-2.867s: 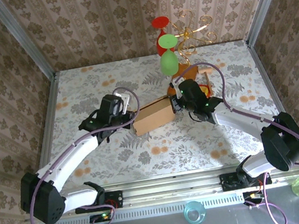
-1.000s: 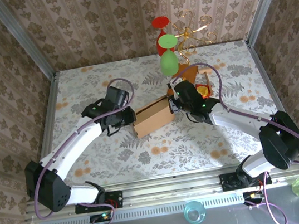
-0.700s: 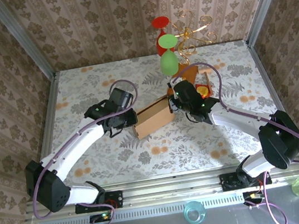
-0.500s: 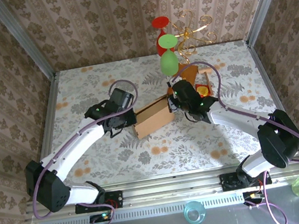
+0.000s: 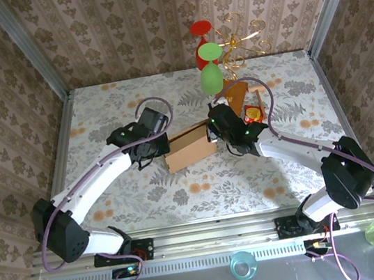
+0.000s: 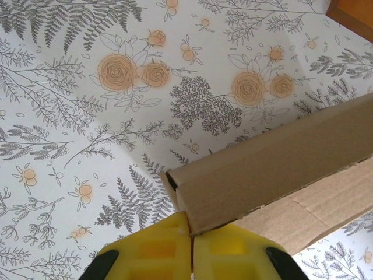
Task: Fold the paper box
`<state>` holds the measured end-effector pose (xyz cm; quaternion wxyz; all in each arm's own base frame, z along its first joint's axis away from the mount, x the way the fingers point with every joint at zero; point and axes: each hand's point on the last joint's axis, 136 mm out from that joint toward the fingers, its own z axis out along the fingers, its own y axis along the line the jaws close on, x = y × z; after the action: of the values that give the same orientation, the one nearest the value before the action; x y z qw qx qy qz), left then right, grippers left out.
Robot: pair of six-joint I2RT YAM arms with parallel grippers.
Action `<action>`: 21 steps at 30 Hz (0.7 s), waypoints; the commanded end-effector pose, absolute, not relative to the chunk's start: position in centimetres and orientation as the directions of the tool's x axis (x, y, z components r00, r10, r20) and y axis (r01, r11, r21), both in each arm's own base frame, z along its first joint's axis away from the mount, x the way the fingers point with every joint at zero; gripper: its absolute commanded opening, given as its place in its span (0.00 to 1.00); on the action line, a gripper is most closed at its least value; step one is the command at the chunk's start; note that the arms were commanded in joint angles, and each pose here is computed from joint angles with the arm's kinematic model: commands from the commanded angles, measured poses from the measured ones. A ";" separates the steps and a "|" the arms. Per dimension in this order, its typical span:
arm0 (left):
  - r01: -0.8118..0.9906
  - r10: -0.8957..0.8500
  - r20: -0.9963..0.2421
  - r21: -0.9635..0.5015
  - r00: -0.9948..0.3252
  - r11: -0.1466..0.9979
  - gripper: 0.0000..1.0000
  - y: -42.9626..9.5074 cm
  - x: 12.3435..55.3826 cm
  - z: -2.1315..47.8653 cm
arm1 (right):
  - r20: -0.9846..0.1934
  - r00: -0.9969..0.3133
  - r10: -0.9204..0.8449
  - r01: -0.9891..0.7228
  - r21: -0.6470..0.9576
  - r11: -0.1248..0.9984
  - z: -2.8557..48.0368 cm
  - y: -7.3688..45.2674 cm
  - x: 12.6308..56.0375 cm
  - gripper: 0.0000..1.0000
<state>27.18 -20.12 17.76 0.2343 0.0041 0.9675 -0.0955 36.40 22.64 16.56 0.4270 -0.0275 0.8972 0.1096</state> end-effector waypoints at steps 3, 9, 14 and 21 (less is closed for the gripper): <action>0.026 -0.087 -0.463 -0.231 -0.882 0.973 0.07 -20.4 28.3 19.3 | -0.711 -0.701 0.042 -0.065 0.123 0.990 13.8 22.6 34.9 0.00; 0.016 -0.101 -0.443 -0.254 -0.891 0.967 0.08 -20.1 28.6 19.6 | -0.717 -0.694 0.069 -0.023 0.118 0.993 14.1 22.7 34.7 0.00; 0.016 -0.111 -0.421 -0.287 -0.900 0.958 0.10 -20.5 28.7 19.7 | -0.728 -0.681 0.077 -0.001 0.107 0.994 14.2 23.0 34.6 0.00; 0.028 -0.094 -0.386 -0.297 -0.918 0.955 0.11 -20.6 28.7 19.6 | -0.744 -0.664 0.068 0.016 0.076 0.997 14.2 23.1 34.4 0.00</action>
<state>28.74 -19.34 18.63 0.2113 -0.0287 0.9698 -0.1181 35.67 23.34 16.49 0.4397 0.0254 0.8957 0.0606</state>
